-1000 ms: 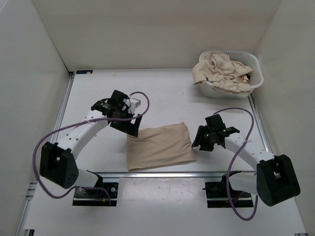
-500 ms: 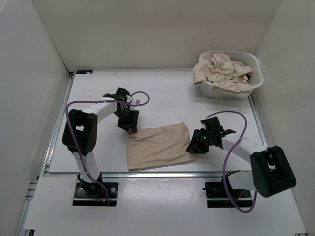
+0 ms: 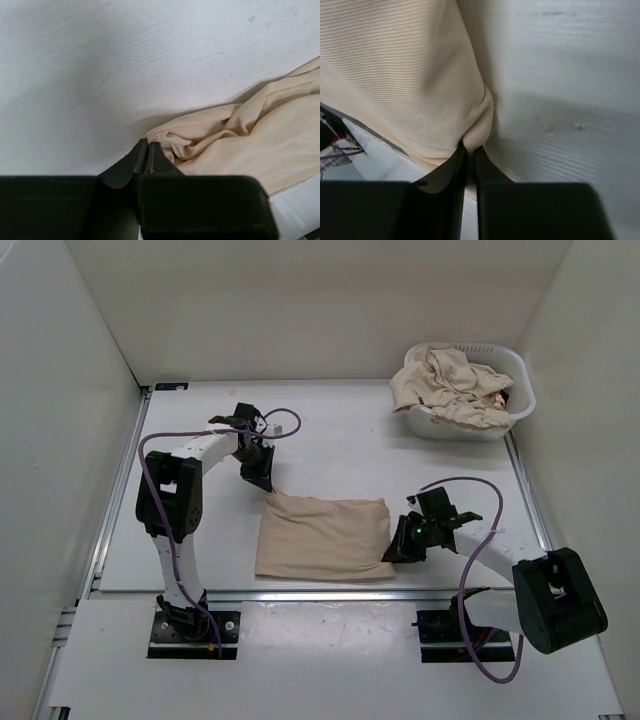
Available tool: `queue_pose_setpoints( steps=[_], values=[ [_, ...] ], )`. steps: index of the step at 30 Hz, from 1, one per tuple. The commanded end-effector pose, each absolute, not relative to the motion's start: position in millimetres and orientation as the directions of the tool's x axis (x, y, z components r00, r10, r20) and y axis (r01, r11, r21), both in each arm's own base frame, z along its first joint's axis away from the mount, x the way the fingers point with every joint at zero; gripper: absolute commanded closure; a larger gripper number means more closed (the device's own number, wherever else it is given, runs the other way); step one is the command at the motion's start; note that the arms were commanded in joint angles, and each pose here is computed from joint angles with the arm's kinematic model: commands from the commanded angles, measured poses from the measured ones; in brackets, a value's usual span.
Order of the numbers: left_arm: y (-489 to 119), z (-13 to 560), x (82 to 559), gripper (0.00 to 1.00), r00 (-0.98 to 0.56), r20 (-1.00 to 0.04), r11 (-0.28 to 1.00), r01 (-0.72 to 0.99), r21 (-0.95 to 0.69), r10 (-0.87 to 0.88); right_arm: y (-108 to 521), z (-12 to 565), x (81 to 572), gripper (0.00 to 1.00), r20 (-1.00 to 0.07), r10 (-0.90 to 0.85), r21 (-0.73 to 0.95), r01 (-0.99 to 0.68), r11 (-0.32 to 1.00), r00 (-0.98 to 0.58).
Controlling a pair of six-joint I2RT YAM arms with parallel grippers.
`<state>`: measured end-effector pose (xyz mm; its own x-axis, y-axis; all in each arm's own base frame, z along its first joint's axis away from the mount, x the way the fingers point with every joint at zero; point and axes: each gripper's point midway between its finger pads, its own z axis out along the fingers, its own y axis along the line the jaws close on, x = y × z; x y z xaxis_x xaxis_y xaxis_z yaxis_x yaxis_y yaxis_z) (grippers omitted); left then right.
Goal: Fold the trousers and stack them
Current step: Fold the trousers
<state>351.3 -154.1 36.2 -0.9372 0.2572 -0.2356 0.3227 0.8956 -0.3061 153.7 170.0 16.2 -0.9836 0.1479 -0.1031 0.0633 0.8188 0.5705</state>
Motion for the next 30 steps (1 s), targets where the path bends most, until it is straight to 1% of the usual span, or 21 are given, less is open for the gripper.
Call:
queue_pose_setpoints(
  steps=[1,2,3,4,6,7,8,9,10,12,14,16,17,18,19,21,22,26,28,29,30],
  values=[
    [-153,51,369,0.86,-0.922,-0.298,0.900,0.333,-0.281,0.248,167,16,127,0.85,-0.026,0.098,0.564,0.067,0.823,-0.995],
    [-151,50,369,0.86,-0.922,-0.298,0.904,0.331,-0.272,0.248,166,17,126,0.76,-0.025,0.086,0.560,0.057,0.827,-0.996],
    [-151,50,369,0.79,-0.922,-0.298,0.904,0.330,-0.271,0.248,166,19,127,0.67,-0.028,0.076,0.557,0.047,0.829,-0.997],
    [-151,50,369,0.66,-0.922,-0.298,0.904,0.330,-0.271,0.248,166,25,133,0.53,-0.060,0.052,0.554,0.010,0.833,-0.997],
    [-150,56,373,0.32,-0.916,-0.316,0.906,0.333,-0.262,0.246,160,30,141,0.45,-0.083,0.045,0.523,-0.005,0.853,-0.996],
    [-146,61,376,0.24,-0.914,-0.329,0.911,0.326,-0.252,0.237,164,43,155,0.42,-0.131,0.039,0.524,-0.036,0.851,-0.991],
    [-140,72,382,0.21,-0.906,-0.360,0.917,0.319,-0.241,0.221,160,50,169,0.40,-0.168,0.057,0.521,-0.040,0.852,-0.984],
    [-135,79,385,0.21,-0.903,-0.376,0.920,0.311,-0.239,0.207,161,58,179,0.40,-0.193,0.070,0.528,-0.044,0.848,-0.979],
    [-128,86,388,0.18,-0.900,-0.393,0.924,0.299,-0.237,0.191,159,64,193,0.38,-0.238,0.089,0.516,-0.048,0.855,-0.967],
    [-111,108,388,0.17,-0.888,-0.436,0.932,0.271,-0.240,0.146,163,82,229,0.35,-0.327,0.139,0.522,-0.056,0.851,-0.935],
    [-104,124,374,0.17,-0.881,-0.453,0.937,0.263,-0.230,0.136,166,86,256,0.35,-0.351,0.181,0.526,-0.034,0.850,-0.919],
    [-102,113,341,0.14,-0.910,-0.389,0.933,0.254,-0.256,0.141,169,86,275,0.35,-0.359,0.191,0.528,-0.030,0.849,-0.914],
    [-102,109,320,0.14,-0.931,-0.336,0.929,0.244,-0.277,0.144,170,72,282,0.35,-0.324,0.196,0.515,0.002,0.857,-0.926],
    [-111,112,301,0.14,-0.928,-0.329,0.918,0.275,-0.287,0.175,173,72,290,0.35,-0.321,0.196,0.514,0.004,0.858,-0.927],
    [-111,93,272,0.13,-0.947,-0.252,0.917,0.269,-0.294,0.197,175,67,294,0.35,-0.309,0.193,0.519,0.005,0.855,-0.931],
    [-114,77,241,0.13,-0.953,-0.194,0.912,0.283,-0.298,0.232,177,51,295,0.35,-0.259,0.186,0.511,0.029,0.859,-0.948],
    [-115,62,213,0.13,-0.954,-0.136,0.906,0.298,-0.301,0.268,177,45,294,0.36,-0.245,0.185,0.506,0.037,0.862,-0.952],
    [-117,32,182,0.13,-0.934,-0.076,0.897,0.357,-0.260,0.350,176,31,297,0.39,-0.213,0.196,0.489,0.069,0.870,-0.957],
    [-118,24,179,0.13,-0.914,-0.086,0.890,0.406,-0.210,0.396,178,32,301,0.49,-0.216,0.208,0.495,0.077,0.865,-0.954],
    [-117,15,180,0.13,-0.909,-0.089,0.889,0.417,-0.190,0.408,178,27,300,0.55,-0.196,0.219,0.493,0.097,0.865,-0.956],
    [-116,10,180,0.13,-0.905,-0.086,0.888,0.426,-0.172,0.418,179,25,302,0.79,-0.192,0.219,0.491,0.100,0.865,-0.957]
  ],
)
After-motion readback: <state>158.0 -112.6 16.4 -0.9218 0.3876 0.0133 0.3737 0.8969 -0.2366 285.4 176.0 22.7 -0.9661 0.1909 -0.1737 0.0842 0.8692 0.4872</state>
